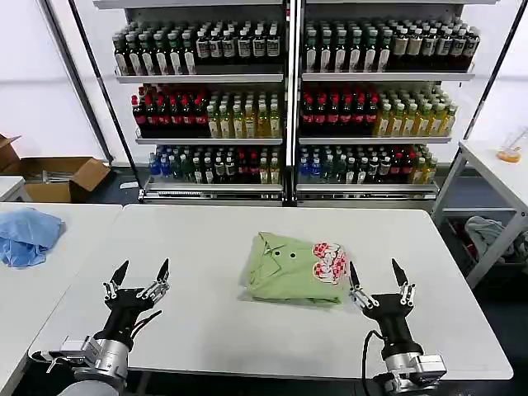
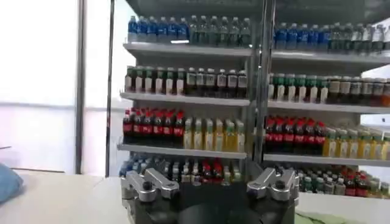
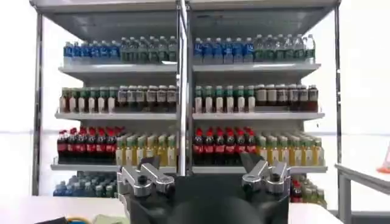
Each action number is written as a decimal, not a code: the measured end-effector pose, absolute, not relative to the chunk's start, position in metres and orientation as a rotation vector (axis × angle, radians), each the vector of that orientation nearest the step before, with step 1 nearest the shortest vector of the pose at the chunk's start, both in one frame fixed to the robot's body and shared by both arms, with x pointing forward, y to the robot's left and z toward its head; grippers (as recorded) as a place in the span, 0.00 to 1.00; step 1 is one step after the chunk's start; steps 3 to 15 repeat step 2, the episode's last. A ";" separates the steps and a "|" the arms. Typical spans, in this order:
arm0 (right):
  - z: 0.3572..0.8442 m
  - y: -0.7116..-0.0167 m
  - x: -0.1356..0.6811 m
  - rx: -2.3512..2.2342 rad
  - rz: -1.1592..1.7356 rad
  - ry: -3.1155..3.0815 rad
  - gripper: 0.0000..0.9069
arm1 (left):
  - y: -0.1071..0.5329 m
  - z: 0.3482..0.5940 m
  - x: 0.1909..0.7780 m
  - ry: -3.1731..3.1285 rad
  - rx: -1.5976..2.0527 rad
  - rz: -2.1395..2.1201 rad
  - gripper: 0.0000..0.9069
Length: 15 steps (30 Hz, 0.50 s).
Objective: Fold and organize the clothes.
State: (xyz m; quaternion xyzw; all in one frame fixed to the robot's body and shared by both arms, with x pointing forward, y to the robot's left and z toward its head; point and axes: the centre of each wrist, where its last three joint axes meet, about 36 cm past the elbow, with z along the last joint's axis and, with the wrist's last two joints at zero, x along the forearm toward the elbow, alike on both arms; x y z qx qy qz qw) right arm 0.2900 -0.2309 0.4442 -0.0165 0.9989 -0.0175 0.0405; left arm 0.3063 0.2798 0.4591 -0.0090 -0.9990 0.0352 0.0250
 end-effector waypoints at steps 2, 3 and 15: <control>0.444 -0.231 0.290 -0.044 -0.056 3.065 1.00 | 0.280 0.459 0.306 -3.090 -0.027 0.110 1.00; 0.444 -0.231 0.290 -0.044 -0.056 3.065 1.00 | 0.280 0.459 0.306 -3.090 -0.027 0.110 1.00; 0.444 -0.231 0.290 -0.044 -0.056 3.065 1.00 | 0.280 0.459 0.306 -3.090 -0.027 0.110 1.00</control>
